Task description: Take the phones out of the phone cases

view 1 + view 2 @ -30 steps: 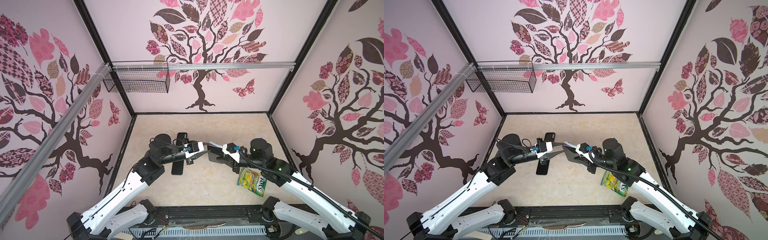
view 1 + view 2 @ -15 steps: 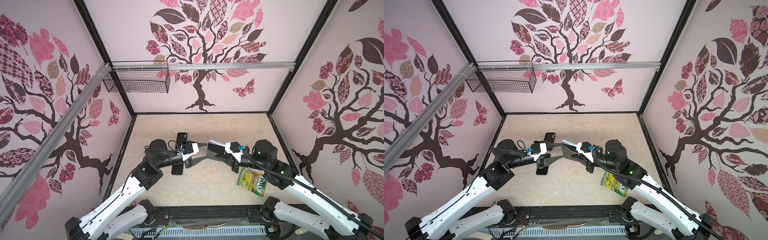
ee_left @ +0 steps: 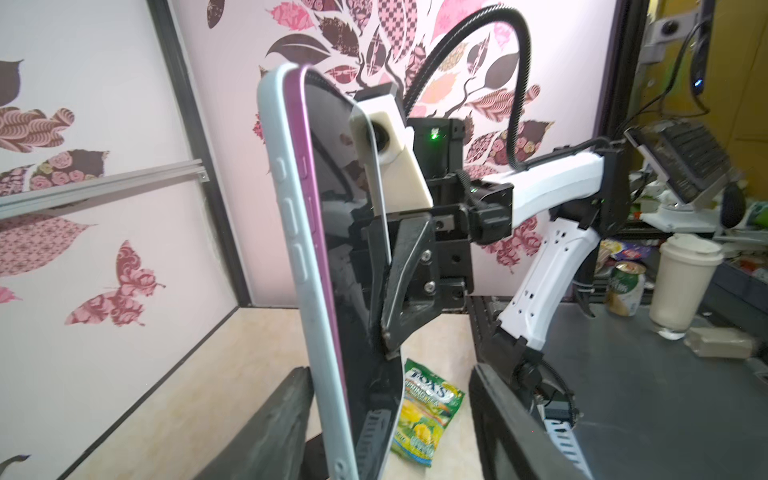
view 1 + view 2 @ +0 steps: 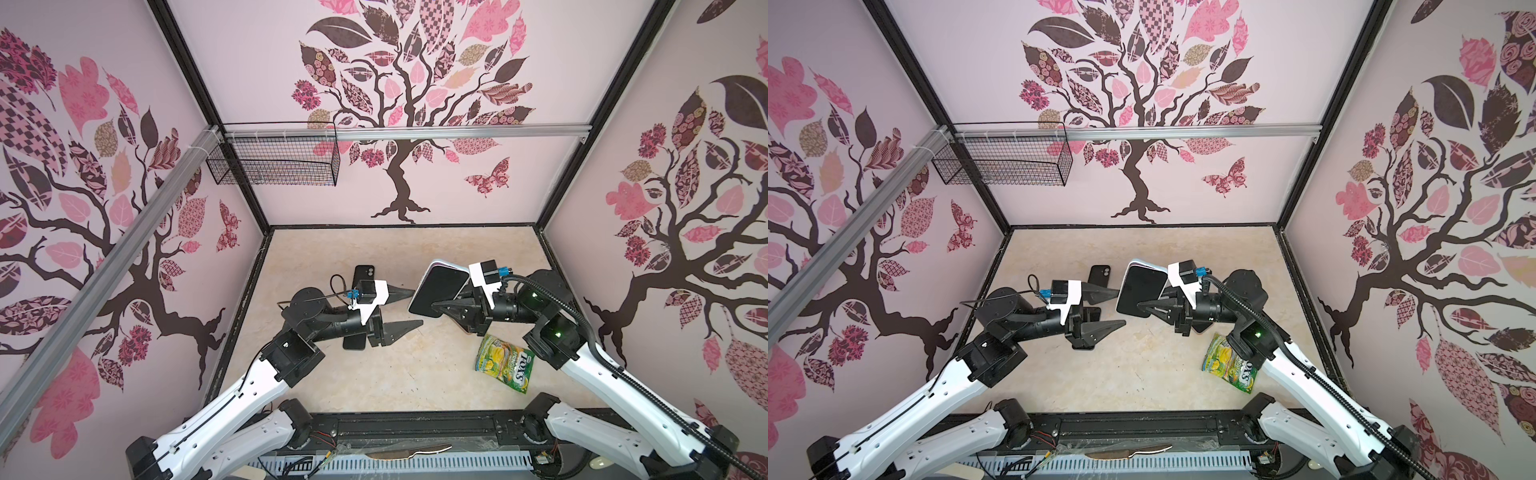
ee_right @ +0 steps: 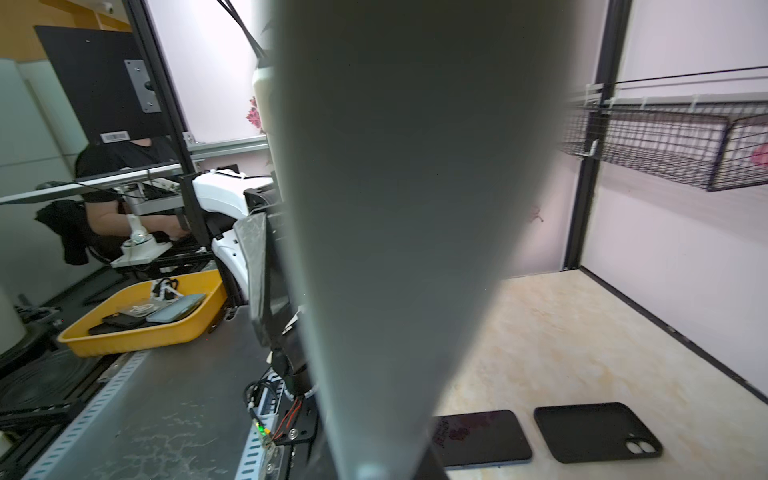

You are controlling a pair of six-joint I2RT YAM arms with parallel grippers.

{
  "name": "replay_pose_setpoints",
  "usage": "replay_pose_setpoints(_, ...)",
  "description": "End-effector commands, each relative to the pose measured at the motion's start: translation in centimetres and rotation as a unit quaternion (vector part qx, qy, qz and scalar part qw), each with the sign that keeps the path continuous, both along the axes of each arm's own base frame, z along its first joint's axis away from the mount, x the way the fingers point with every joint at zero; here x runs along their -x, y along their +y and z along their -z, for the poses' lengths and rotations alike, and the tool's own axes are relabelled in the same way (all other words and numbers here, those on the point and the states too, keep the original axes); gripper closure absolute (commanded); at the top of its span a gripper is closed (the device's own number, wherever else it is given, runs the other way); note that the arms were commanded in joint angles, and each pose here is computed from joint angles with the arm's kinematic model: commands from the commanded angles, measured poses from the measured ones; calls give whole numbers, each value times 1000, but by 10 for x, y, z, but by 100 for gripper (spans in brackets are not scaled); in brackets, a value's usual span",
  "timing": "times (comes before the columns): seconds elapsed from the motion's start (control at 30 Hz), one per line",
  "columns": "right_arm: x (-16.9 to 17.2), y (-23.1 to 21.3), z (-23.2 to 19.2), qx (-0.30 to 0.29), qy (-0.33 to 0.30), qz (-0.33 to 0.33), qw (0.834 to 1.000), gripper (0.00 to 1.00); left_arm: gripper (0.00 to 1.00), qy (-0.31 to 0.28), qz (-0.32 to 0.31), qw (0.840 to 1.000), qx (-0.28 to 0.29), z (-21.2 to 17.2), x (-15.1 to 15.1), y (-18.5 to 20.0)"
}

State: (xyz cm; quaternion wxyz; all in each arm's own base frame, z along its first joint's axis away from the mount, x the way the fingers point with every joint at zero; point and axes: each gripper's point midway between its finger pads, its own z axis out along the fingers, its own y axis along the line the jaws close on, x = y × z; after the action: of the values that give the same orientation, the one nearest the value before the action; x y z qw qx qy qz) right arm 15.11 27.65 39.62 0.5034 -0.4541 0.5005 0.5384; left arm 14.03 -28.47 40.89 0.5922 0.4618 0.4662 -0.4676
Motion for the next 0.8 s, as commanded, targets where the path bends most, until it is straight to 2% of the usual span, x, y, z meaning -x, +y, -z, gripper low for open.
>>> replay_pose_setpoints(0.0, 25, -3, -26, -26, -31, -64, 997, 100, 43, 18, 29, 999, 10, 0, 12, 1)
replay_pose_setpoints(0.2, 21, 1, -14, 1, -23, -64, 998, 100, 46, 12, 14, 1000, 20, -10, 10, 5)
replay_pose_setpoints(0.4, 15, 4, -2, 26, -9, -62, 998, 100, 57, 16, 17, 1000, 15, -12, 6, -1)
replay_pose_setpoints(0.77, 16, 3, 0, 30, -16, -58, 998, 100, 89, 14, 32, 999, 21, -12, 8, -4)
